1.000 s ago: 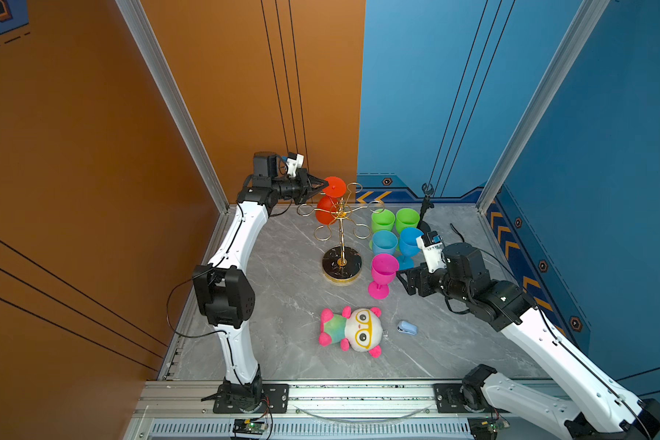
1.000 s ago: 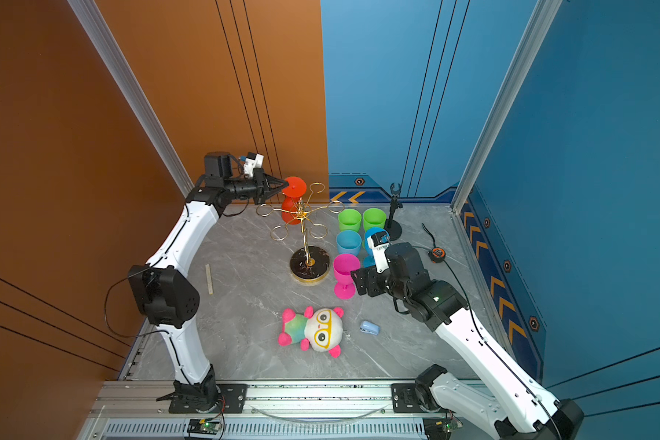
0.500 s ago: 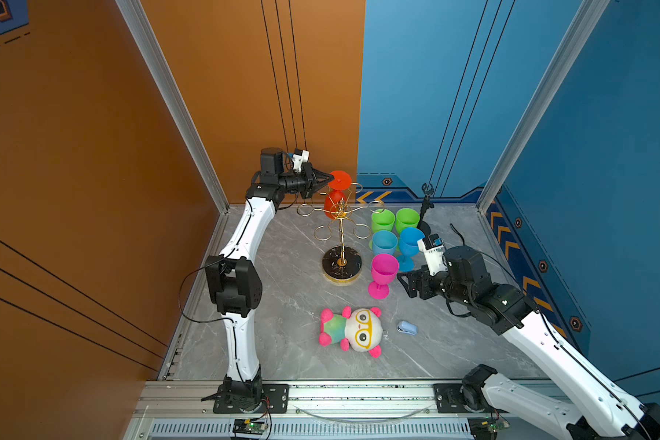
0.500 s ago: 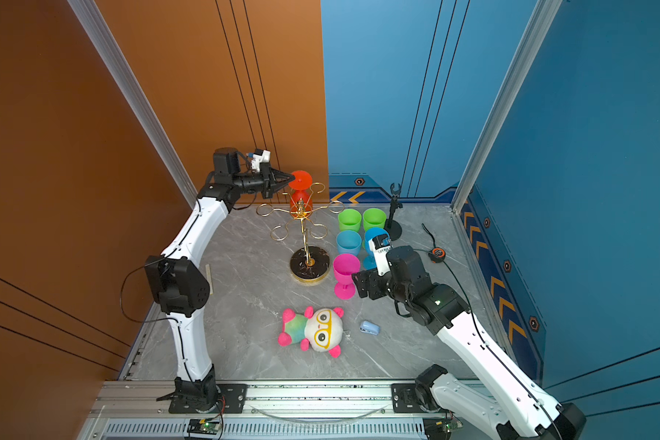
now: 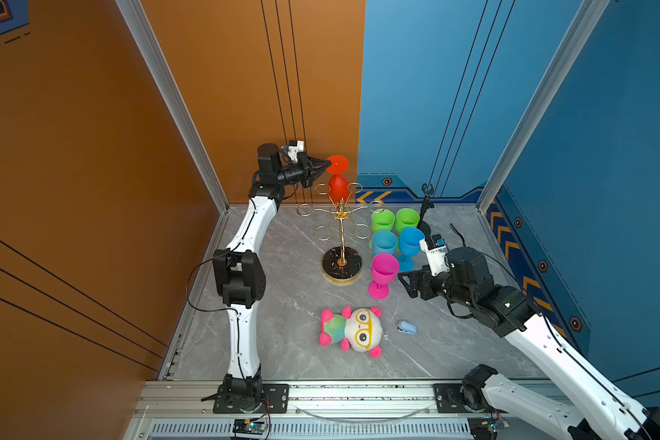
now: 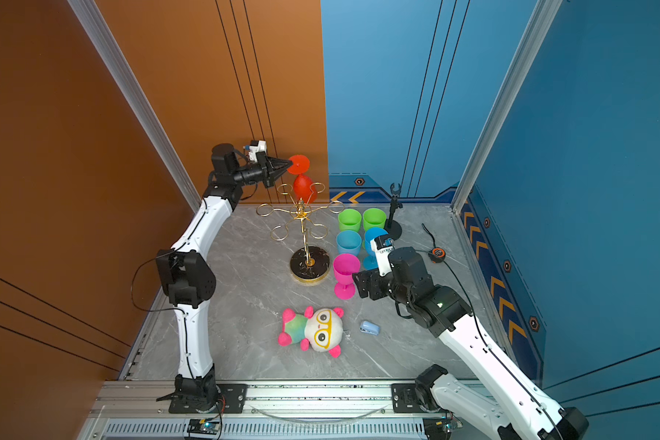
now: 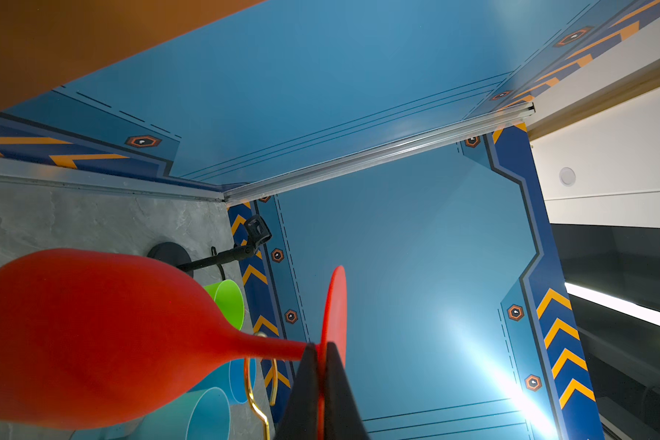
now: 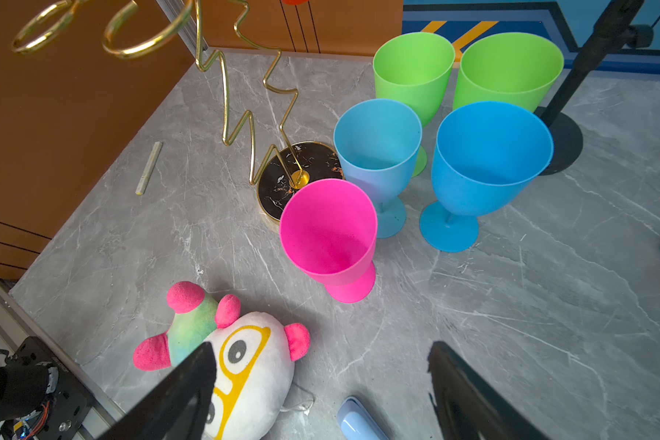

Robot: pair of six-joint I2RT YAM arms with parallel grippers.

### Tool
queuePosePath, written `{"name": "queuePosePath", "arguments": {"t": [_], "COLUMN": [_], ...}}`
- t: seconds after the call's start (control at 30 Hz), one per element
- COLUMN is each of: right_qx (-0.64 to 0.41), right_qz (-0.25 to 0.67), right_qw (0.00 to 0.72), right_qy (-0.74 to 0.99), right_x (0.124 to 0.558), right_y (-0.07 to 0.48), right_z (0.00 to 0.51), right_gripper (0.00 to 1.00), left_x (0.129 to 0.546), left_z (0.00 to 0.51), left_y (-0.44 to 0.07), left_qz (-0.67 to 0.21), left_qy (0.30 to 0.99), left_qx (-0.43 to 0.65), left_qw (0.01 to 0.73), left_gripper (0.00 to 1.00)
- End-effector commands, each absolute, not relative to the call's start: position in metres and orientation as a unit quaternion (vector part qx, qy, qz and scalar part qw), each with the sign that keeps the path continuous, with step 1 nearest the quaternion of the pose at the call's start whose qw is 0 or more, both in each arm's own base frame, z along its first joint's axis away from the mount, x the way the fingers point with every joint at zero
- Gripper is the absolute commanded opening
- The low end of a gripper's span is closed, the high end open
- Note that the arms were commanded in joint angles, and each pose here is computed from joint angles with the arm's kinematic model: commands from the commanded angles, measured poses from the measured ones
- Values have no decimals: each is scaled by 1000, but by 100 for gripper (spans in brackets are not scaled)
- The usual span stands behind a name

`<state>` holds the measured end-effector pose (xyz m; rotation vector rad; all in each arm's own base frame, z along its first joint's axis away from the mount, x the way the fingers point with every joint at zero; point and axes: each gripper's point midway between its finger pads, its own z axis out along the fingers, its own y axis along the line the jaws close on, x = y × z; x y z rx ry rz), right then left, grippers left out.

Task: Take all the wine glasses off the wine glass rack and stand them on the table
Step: 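Lift the red glass off the rack with the left gripper, then carry the red glass toward the robot with the left gripper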

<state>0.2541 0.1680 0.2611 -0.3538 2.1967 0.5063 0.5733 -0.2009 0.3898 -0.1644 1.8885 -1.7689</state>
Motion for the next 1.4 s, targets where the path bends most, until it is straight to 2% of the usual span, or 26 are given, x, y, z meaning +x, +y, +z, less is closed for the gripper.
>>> {"name": "queuePosePath", "arguments": {"t": [0.0, 0.27, 0.43, 0.63, 0.83, 0.97, 1.2, 1.37], "right_qx": [-139, -140, -140, -140, -139, -138, -136, -133], "right_qz": [208, 209, 212, 219, 217, 217, 219, 217], "right_qw": [416, 417, 417, 416, 419, 420, 419, 413], "right_qy": [874, 874, 873, 871, 871, 870, 871, 875], "right_x": [257, 256, 257, 258, 258, 259, 262, 263], "right_y": [170, 170, 172, 176, 175, 175, 177, 177], "right_z": [260, 261, 262, 262, 263, 265, 267, 264], "right_gripper": [88, 89, 89, 89, 89, 89, 89, 89], "left_x": [581, 592, 577, 550, 507, 468, 394, 338], "left_z": [407, 416, 403, 390, 375, 368, 341, 313], "left_y": [-184, -131, -100, -67, -38, -23, -38, -65], "left_qz": [-653, -607, -493, -387, -265, -148, -103, -137], "left_qy": [687, 690, 751, 786, 821, 850, 887, 902], "left_qx": [-58, -111, -135, -162, -165, -138, -65, -18], "left_qw": [313, 379, 418, 454, 478, 487, 446, 409], "left_gripper": [0, 0, 0, 0, 0, 0, 0, 0]}}
